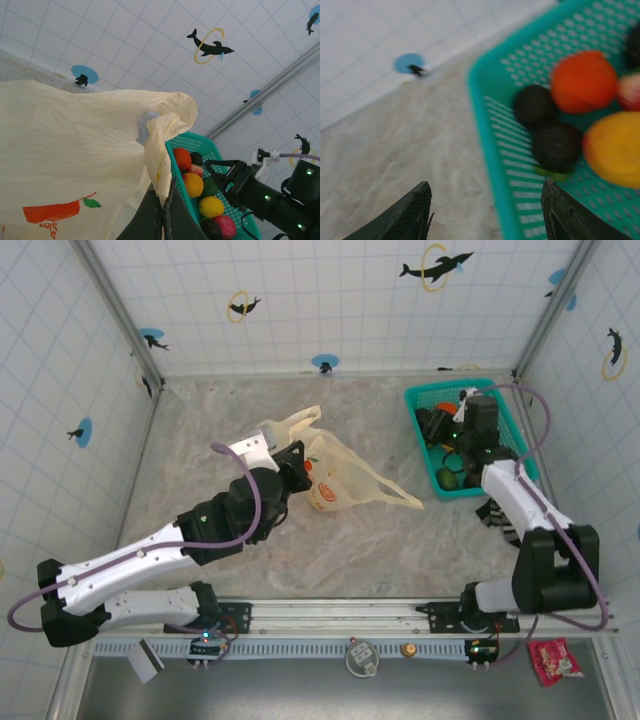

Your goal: Place the fake fruits into the plastic bag and tie a complex knot

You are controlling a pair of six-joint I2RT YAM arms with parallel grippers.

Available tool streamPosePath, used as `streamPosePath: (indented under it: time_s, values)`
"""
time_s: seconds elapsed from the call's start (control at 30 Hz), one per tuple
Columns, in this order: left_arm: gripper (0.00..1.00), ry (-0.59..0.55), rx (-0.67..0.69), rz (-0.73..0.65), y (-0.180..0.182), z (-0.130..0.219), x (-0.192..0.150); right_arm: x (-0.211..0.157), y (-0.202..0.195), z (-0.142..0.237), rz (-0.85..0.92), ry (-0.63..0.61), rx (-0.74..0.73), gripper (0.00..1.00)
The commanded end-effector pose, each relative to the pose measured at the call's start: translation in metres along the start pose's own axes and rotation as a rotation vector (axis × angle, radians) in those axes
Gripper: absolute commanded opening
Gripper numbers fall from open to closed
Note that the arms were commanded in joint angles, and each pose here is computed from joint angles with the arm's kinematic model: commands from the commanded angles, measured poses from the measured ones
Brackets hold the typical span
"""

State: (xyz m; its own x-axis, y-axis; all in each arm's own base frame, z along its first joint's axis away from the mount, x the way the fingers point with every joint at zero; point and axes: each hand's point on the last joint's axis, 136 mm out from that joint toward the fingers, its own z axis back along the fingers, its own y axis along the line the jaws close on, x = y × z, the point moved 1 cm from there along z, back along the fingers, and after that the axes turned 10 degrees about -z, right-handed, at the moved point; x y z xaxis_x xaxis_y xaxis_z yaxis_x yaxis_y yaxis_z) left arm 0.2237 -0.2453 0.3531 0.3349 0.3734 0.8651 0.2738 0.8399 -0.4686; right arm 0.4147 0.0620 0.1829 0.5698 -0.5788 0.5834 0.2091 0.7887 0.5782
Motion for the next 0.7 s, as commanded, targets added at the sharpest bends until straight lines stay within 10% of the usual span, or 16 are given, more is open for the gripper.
streamPosePath:
  time_s: [0.0,0.67]
  values:
    - [0.00,-0.015,-0.032,0.008,-0.006,0.004,0.011,0.011,-0.048,-0.008,-0.121,-0.005,-0.204,0.61]
    - [0.00,-0.023,-0.044,-0.002,-0.005,0.007,0.013,-0.001,-0.108,-0.093,-0.003,0.215,-0.337,0.88]
